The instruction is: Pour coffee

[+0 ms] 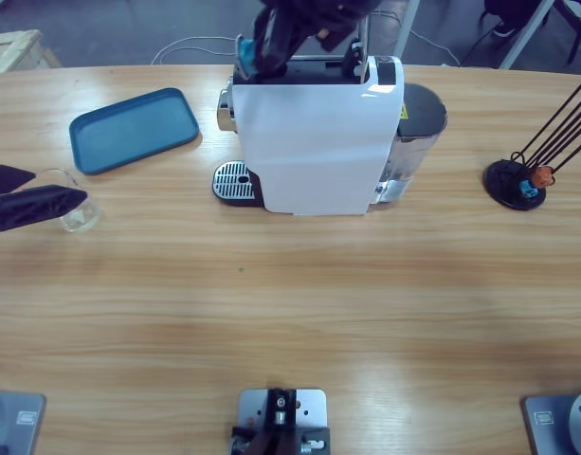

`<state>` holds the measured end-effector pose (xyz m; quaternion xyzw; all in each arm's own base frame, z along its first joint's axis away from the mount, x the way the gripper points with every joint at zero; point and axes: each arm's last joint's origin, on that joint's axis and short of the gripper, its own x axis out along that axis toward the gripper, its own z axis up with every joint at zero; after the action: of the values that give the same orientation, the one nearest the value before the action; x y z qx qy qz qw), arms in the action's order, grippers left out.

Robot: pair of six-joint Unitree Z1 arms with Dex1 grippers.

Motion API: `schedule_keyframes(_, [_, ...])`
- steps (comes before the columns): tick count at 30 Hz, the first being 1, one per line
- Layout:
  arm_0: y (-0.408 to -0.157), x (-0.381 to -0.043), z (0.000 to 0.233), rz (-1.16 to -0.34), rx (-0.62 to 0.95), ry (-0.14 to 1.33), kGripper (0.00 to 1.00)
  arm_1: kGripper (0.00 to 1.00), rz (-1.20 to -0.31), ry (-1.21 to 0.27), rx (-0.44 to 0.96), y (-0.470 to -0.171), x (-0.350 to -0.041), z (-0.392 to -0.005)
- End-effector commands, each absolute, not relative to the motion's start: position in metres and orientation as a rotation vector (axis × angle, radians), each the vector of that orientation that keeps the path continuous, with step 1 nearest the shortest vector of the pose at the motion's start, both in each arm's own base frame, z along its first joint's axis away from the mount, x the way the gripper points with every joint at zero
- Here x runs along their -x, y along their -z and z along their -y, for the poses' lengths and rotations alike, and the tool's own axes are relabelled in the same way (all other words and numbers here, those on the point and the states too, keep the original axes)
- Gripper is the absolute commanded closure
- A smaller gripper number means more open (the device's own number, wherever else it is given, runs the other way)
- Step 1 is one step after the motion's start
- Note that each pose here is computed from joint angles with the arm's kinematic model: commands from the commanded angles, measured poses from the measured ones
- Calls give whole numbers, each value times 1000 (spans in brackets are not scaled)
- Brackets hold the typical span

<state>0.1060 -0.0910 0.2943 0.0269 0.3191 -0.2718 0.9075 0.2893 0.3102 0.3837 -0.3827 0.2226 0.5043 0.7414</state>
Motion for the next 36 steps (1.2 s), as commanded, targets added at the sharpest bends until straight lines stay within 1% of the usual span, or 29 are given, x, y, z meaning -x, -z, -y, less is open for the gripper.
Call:
schedule_keyframes(1, [-284,-101,87,-670,-63,565,9,1000,-545,-1083,875,-358,-313,-324])
schedule_keyframes(7, [-284,-99,85,-661,-59,567,13,1000,-578,-1085,886,-346,-318,-329])
schedule_keyframes(15, [-285,-99,84,-656,-57,568,13,1000,-584,-1055,909,-352,-315,-324])
schedule_keyframes(28, [-284,-98,83,-652,-55,568,13,1000,-604,-1036,925,-349,-318,-319])
schedule_keyframes(36, [-284,-98,83,-650,-54,569,13,1000,-632,-1039,928,-337,-325,-321])
